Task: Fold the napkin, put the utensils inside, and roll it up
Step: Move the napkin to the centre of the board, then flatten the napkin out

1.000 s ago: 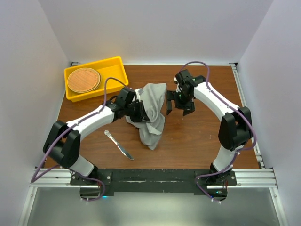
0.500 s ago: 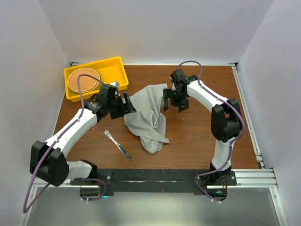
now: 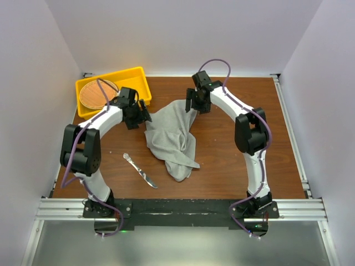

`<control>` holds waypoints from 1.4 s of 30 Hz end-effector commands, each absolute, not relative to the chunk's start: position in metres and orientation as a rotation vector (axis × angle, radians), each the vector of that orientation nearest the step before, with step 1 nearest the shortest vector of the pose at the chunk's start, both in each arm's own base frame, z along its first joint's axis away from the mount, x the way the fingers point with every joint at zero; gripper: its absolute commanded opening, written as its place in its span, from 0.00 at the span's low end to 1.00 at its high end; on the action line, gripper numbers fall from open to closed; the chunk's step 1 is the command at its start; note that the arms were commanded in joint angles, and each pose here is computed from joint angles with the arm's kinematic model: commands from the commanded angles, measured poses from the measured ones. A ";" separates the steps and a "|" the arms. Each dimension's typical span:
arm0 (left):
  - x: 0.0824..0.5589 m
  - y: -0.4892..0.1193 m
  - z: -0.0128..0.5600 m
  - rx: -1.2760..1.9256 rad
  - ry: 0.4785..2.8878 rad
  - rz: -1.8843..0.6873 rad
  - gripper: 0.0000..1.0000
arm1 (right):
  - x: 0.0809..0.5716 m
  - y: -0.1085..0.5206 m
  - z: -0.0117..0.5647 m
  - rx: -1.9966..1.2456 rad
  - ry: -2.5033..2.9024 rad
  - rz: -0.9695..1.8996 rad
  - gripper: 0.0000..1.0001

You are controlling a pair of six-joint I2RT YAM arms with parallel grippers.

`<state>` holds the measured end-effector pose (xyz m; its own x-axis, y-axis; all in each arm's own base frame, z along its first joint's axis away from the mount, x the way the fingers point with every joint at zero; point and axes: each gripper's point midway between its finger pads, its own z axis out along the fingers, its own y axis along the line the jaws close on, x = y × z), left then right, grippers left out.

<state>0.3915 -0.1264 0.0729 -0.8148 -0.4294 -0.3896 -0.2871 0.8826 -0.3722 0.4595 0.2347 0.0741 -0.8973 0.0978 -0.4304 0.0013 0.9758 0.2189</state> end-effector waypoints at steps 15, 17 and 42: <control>0.445 -0.133 0.054 -0.420 2.562 -0.483 0.33 | 0.523 0.239 0.057 0.041 2.550 0.151 0.48; 0.448 -0.134 0.058 -0.406 2.553 -0.488 0.22 | 0.524 0.241 0.059 0.037 2.543 0.165 0.41; 0.380 -0.103 0.374 -0.315 1.806 -0.445 0.00 | 0.370 0.174 0.400 -0.055 1.908 0.428 0.00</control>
<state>0.4084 -0.1273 0.2800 -0.5117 -0.4107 -0.7547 -0.0545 0.8921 -0.4485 0.4137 0.1836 0.3363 -0.5312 0.1371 -0.8361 -0.1233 0.9638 0.2363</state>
